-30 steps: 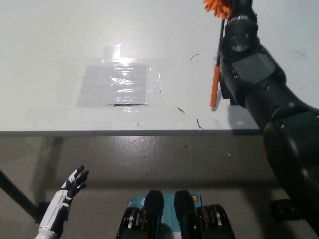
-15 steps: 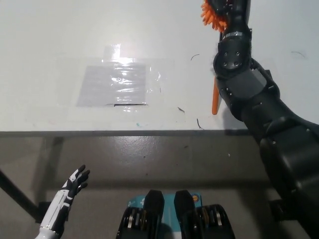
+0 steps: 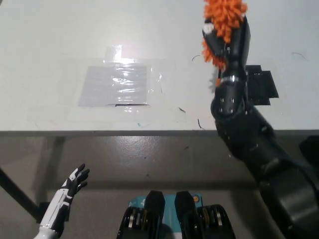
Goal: The robot uses it right hand to pick up an extended orange duster kept in the middle of the desk and presses its handle against the desk to collapse it
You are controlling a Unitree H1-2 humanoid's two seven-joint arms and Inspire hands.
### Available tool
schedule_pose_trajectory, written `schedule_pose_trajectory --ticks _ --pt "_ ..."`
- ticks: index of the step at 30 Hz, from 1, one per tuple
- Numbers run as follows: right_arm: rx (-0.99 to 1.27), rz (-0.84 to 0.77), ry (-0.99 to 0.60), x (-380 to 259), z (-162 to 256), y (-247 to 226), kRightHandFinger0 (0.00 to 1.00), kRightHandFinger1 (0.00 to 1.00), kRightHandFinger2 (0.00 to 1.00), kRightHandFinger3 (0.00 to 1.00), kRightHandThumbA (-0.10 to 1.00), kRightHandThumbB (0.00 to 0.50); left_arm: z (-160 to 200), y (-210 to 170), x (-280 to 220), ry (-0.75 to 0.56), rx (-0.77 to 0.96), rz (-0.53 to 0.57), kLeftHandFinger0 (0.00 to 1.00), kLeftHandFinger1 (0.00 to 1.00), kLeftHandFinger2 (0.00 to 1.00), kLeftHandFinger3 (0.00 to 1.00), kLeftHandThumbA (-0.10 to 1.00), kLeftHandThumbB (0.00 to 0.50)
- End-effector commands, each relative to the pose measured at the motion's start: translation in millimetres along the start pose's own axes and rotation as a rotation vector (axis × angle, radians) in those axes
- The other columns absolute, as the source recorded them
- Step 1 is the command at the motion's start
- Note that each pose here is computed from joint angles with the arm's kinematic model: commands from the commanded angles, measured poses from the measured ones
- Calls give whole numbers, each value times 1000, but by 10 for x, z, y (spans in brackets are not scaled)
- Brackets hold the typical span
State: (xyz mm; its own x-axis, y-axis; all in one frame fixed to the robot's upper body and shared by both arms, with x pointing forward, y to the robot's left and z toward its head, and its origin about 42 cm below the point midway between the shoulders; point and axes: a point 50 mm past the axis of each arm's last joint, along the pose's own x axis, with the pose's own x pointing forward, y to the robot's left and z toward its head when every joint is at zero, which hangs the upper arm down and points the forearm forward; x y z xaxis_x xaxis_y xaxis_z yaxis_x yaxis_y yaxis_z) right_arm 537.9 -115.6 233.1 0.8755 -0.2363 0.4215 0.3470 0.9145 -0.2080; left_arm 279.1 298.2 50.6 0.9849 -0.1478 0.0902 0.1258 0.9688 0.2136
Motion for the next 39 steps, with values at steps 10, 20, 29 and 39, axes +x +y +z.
schedule_pose_trajectory --ticks 10,20,29,39 --pt "-78 145 402 -848 -1027 -146 0 34 338 281 -100 155 120 143 38 -72 26 6 1000 1000 1000 1000 1000 296" --pt "-51 140 381 -572 -877 -175 0 130 451 335 -100 129 125 178 59 -73 37 7 1000 1000 1000 1000 1000 310" --pt "-8 37 -132 729 529 -360 0 100 460 459 -100 137 94 184 29 -60 33 7 1000 1000 1000 1000 1000 299" --pt "-165 42 -375 1362 1493 -568 0 0 381 418 -100 190 82 144 -6 -55 33 0 1000 1000 1000 1000 1000 312"
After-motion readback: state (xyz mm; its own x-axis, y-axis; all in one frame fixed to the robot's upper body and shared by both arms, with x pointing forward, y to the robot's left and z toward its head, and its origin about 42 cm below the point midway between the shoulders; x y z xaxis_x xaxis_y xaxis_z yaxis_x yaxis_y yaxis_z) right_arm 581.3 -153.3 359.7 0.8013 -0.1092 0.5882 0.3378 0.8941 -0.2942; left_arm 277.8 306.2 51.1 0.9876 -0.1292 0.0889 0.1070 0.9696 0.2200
